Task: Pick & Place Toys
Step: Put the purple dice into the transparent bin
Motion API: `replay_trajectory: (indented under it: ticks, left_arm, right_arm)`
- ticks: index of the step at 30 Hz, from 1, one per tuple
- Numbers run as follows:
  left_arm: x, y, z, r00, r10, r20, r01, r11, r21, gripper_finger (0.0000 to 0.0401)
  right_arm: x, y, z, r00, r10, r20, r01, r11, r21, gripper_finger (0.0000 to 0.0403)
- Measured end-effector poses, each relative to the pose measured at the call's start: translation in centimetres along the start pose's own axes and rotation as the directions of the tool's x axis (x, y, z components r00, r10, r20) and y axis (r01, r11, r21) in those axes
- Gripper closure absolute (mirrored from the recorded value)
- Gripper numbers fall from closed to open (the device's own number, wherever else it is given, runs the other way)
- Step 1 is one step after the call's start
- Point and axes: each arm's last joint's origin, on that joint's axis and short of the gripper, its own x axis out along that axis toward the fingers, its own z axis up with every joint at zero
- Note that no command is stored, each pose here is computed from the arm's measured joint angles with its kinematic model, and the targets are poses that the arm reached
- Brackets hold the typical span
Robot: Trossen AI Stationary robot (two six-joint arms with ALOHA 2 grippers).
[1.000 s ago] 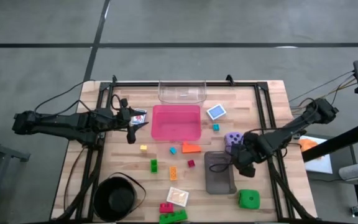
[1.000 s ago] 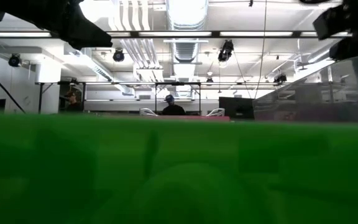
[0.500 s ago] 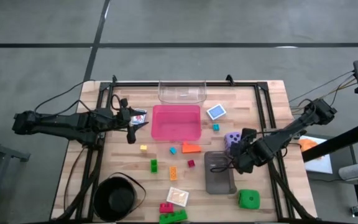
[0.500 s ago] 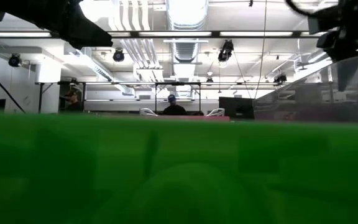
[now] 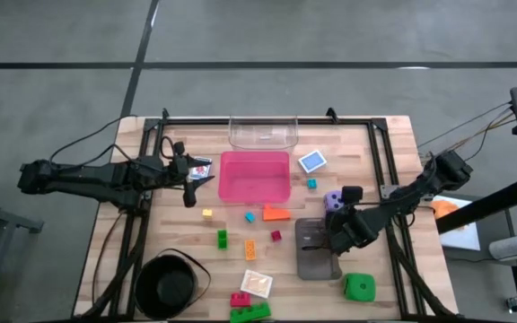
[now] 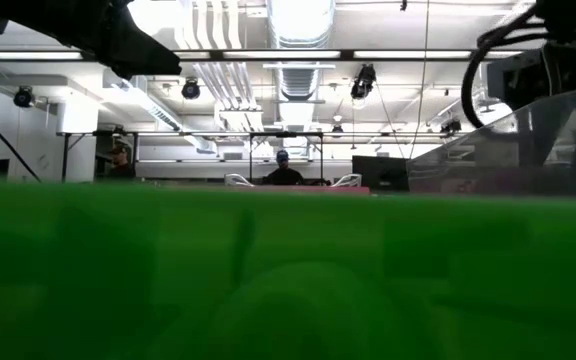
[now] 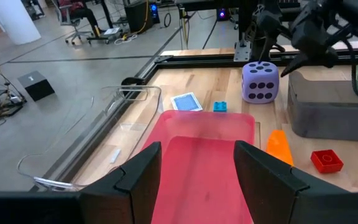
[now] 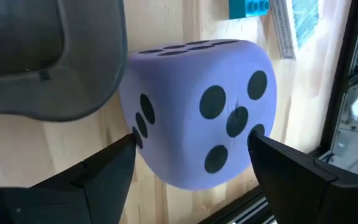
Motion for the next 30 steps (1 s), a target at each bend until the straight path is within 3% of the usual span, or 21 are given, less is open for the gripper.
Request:
replay_trajectory:
  ticks: [6,9,18,30]
  left_arm:
    - [0.0,0.0,0.0,1.000,0.000,0.002,0.000,1.000,0.000,0.0197]
    - [0.0,0.0,0.0,1.000,0.000,0.002,0.000,1.000,0.000,0.0197]
    - [0.0,0.0,0.0,1.000,0.000,0.002,0.000,1.000,-0.001,0.0197]
    - [0.0,0.0,0.0,1.000,0.000,0.002,0.000,1.000,-0.002,0.0197]
  right_arm:
    - [0.8,0.7,0.2,0.999,-0.030,-0.030,0.029,0.999,-0.025,0.0096]
    - [1.0,0.9,0.3,0.998,-0.043,-0.039,0.041,0.999,-0.034,0.0118]
    - [1.2,1.1,0.4,0.998,-0.051,-0.048,0.047,0.996,-0.079,0.0299]
    - [-0.1,-0.1,-0.1,1.000,0.015,0.003,-0.015,1.000,-0.014,0.0323]
